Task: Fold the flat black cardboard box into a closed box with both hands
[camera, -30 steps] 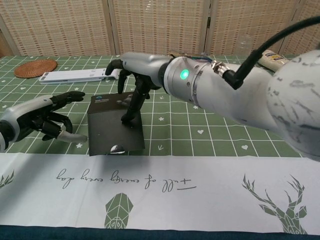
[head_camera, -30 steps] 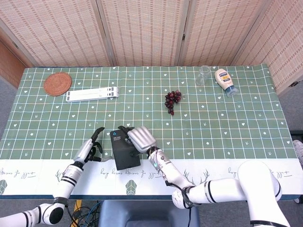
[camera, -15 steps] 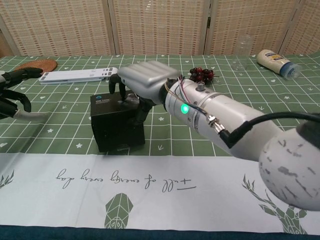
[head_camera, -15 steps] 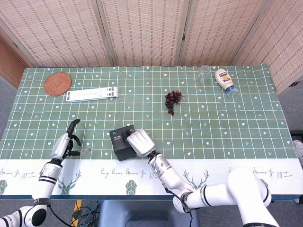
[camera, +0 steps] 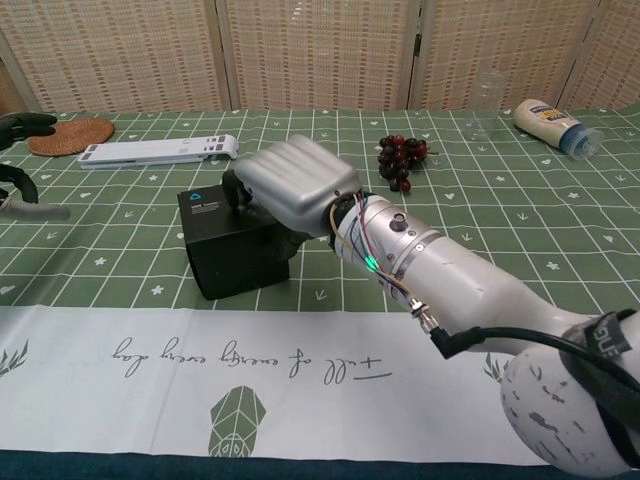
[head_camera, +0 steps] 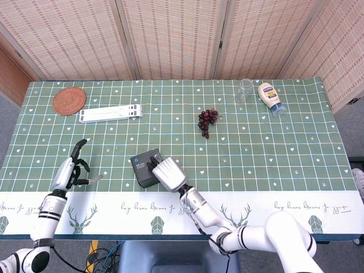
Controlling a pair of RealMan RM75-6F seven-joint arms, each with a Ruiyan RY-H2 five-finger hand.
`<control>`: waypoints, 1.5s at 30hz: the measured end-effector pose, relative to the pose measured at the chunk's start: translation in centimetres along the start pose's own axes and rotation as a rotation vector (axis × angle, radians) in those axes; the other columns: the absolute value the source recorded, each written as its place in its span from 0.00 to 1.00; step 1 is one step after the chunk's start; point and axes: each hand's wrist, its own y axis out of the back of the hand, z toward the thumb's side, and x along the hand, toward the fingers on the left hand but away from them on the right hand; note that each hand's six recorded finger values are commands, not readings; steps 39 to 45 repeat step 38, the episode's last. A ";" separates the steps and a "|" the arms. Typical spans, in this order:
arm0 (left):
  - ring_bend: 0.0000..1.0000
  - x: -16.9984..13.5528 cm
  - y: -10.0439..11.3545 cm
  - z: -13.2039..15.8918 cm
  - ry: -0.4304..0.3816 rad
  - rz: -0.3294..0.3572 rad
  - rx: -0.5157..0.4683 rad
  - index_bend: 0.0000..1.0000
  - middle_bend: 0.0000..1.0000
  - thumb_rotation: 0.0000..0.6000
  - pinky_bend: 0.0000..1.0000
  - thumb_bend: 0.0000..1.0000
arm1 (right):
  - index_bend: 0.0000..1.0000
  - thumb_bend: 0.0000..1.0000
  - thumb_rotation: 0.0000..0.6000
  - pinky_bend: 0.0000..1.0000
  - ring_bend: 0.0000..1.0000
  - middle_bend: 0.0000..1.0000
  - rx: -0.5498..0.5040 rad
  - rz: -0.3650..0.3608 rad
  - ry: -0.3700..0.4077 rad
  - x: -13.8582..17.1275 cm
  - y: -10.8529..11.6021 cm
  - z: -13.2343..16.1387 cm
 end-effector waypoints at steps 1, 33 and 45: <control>0.55 0.0 0.1 0.0 -0.001 0.001 -0.002 0.00 0.00 1.00 0.87 0.08 | 0.35 0.30 1.00 1.00 0.76 0.37 0.002 -0.002 0.000 0.0 0.0 0.0; 0.19 -9.2 7.6 -0.6 0.055 0.247 0.730 0.00 0.00 1.00 0.50 0.08 | 0.21 0.29 1.00 0.52 0.33 0.25 -0.046 0.005 -0.494 26.6 8.6 -21.2; 0.19 -12.6 7.9 -1.1 0.088 0.300 0.780 0.00 0.00 1.00 0.50 0.08 | 0.21 0.29 1.00 0.52 0.32 0.25 -0.068 -0.002 -0.609 32.4 8.4 -22.7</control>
